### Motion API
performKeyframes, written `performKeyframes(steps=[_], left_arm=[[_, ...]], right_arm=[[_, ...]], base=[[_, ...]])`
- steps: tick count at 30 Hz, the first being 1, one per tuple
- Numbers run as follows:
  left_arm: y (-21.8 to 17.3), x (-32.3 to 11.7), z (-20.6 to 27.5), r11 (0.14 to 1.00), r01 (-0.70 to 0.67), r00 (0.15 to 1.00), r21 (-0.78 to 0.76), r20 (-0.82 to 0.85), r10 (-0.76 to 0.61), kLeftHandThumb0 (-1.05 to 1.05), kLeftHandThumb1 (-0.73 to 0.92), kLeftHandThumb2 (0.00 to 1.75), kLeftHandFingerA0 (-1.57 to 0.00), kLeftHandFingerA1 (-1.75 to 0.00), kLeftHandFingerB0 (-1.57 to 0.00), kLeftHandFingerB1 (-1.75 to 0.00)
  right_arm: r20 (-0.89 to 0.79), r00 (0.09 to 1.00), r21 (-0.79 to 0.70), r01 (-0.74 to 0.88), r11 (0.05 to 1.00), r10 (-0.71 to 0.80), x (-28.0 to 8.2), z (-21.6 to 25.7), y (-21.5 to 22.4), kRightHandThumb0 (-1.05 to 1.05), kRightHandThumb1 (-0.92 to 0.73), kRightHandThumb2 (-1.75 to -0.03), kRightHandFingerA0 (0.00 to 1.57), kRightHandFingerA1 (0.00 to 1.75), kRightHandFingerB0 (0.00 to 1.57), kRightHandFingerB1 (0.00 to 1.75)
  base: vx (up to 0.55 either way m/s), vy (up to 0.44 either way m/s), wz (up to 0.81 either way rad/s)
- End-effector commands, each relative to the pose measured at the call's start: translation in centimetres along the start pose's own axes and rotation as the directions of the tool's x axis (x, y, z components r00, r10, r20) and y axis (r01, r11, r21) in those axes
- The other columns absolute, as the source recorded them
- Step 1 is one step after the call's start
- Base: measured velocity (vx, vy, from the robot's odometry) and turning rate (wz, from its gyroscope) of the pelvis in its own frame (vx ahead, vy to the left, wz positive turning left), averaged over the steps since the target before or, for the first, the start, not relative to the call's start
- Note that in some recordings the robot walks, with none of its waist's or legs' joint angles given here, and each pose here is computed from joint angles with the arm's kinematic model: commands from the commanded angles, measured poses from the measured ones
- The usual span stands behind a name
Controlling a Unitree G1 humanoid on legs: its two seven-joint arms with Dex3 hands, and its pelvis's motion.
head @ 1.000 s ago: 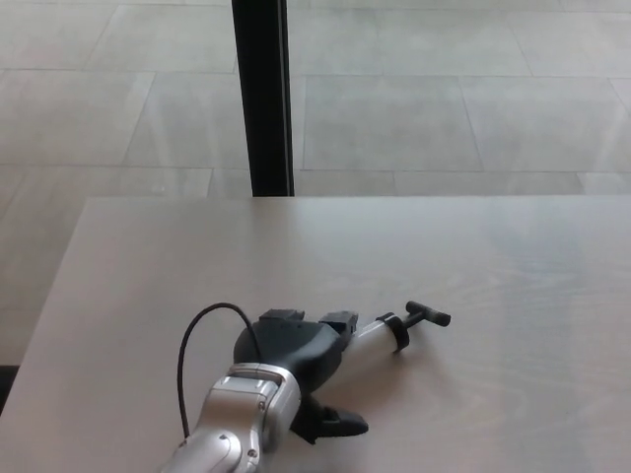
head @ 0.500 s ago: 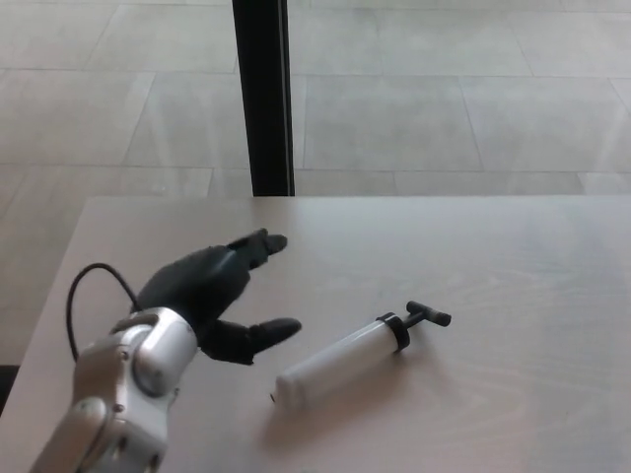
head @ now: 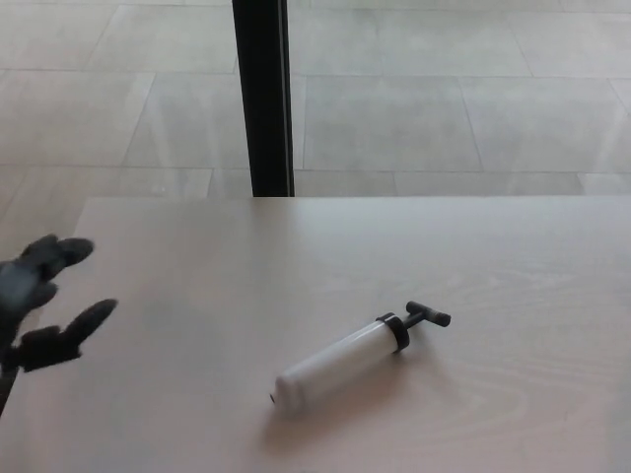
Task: The robot uses its left hand to lift the air pump kept on the middle of the desk and use the right hand to compress the handle
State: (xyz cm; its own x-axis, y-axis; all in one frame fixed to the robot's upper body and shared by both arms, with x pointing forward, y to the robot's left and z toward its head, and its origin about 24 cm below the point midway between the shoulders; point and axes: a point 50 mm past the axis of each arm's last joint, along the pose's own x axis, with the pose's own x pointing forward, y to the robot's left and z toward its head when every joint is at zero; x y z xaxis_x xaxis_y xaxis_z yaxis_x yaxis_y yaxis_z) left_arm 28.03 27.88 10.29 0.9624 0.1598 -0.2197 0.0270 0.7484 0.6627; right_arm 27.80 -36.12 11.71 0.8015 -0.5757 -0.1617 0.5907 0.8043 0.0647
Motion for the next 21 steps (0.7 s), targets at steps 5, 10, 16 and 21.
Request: performKeyframes(steps=[5, 10, 16, 21], left_arm=[[11.0, -21.3, -23.5, 0.363, -0.777, 0.628, -0.514, -0.599, 0.497, -0.69, 0.83, 0.65, -0.27, -0.5, -0.26, -0.37], [8.2, -25.2, -28.0, 0.164, -0.888, 0.458, -0.431, -0.786, 0.416, -0.71, 0.71, 0.65, -0.37, -0.48, -0.29, -0.38], [4.7, -27.1, -29.6, 0.161, -0.94, 0.337, -0.301, -0.894, 0.297, -0.66, 0.75, 0.64, -0.42, -0.46, -0.31, -0.38], [2.7, -27.6, -30.2, 0.26, -0.931, 0.312, -0.257, -0.928, 0.203, -0.64, 0.75, 0.64, -0.42, -0.45, -0.33, -0.38]], right_arm=[[0.094, 0.891, -0.013, 0.447, 0.894, -0.444, -6.5, 2.3, -21.6, -0.88, -0.92, -0.69, 0.42, 0.6, 0.46, 0.4], [0.03, 0.84, -0.056, 0.543, 0.838, -0.542, -9.0, -0.9, -24.7, -0.87, -0.92, -0.72, 0.43, 0.71, 0.43, 0.42], [-0.046, 0.802, 0.0, 0.596, 0.803, -0.596, -10.4, -4.3, -25.8, -0.83, -0.92, -0.7, 0.48, 0.68, 0.46, 0.46], [-0.102, 0.772, 0.072, 0.635, 0.769, -0.628, -10.7, -7.3, -25.3, -0.83, -0.92, -0.7, 0.52, 0.7, 0.4, 0.45]], base=[[0.0, 0.0, 0.0], [0.0, 0.0, 0.0], [0.0, 0.0, 0.0], [0.0, 0.0, 0.0]])
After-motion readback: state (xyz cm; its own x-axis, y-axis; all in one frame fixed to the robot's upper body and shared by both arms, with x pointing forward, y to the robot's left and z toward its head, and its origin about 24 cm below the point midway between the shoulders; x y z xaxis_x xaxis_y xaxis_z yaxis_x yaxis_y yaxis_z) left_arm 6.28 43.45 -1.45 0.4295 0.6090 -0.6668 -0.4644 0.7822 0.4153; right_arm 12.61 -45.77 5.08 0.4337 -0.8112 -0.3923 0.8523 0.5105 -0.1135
